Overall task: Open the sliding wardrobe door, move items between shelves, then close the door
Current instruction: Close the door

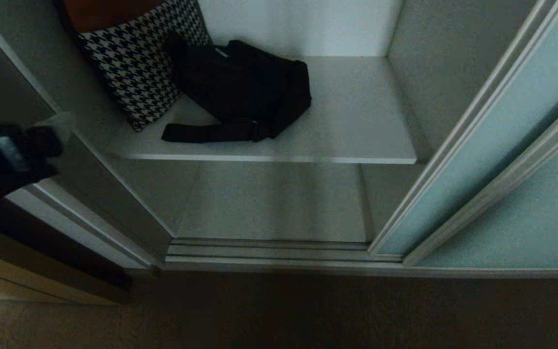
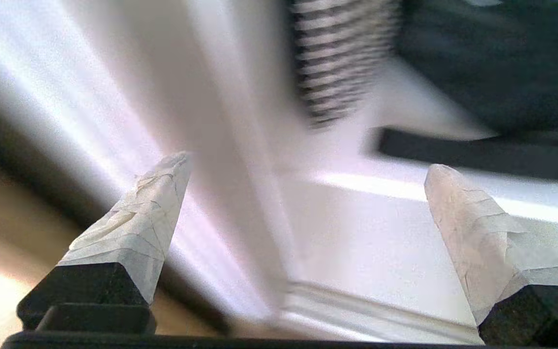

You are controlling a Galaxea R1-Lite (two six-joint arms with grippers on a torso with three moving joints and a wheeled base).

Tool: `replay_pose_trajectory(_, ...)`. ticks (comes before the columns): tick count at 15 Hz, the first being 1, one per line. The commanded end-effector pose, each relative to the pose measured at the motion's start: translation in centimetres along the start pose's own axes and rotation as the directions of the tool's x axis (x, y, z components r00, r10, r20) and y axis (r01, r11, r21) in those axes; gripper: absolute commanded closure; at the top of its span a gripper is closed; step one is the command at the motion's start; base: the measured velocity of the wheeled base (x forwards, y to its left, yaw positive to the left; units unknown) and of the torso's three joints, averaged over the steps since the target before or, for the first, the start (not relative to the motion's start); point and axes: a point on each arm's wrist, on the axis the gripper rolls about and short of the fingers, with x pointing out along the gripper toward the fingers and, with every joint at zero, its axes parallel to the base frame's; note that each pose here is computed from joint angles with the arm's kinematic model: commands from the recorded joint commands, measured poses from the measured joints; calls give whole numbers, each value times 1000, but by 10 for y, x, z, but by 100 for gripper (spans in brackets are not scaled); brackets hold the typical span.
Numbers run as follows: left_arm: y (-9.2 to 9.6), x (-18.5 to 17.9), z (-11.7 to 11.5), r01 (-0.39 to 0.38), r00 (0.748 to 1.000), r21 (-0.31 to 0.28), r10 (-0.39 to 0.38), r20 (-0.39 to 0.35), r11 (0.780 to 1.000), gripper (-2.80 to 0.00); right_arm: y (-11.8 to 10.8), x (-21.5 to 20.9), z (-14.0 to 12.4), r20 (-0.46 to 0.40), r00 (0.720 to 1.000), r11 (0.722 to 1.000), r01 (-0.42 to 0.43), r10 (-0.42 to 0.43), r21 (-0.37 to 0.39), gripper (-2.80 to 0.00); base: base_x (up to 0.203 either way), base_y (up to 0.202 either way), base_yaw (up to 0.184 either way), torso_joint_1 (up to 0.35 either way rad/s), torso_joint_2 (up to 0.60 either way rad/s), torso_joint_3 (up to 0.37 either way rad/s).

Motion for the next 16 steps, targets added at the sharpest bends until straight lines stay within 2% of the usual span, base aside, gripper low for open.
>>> replay_pose_trajectory(1,42,-43,-1,-111,991,-20,112,77,994,-280,0,0,0,2,1000,1000,1,-1,0,0,0,0,0,0,0,0)
replay_pose_trajectory(3,64,-70,-9,-207,972,11,204,120,978,-280,0,0,0,2,1000,1000,1,-1,0,0,0,0,0,0,0,0)
replay_pose_trajectory(5,76,-93,-22,-274,953,33,267,145,961,-280,0,0,0,2,1000,1000,-1,1,0,0,0,0,0,0,0,0)
replay_pose_trajectory(9,86,-127,-68,-328,938,63,318,137,943,-280,0,0,0,2,1000,1000,-1,1,0,0,0,0,0,0,0,0)
replay_pose_trajectory(10,86,-129,-73,-325,940,70,314,135,943,-280,0,0,0,2,1000,1000,1,-1,0,0,0,0,0,0,0,0)
replay_pose_trajectory(13,87,-146,-107,-254,963,103,241,123,962,-280,0,0,0,2,1000,1000,-1,1,0,0,0,0,0,0,0,0)
replay_pose_trajectory(16,87,-156,-128,-207,978,131,202,56,969,-280,0,0,0,2,1000,1000,1,-1,0,0,0,0,0,0,0,0)
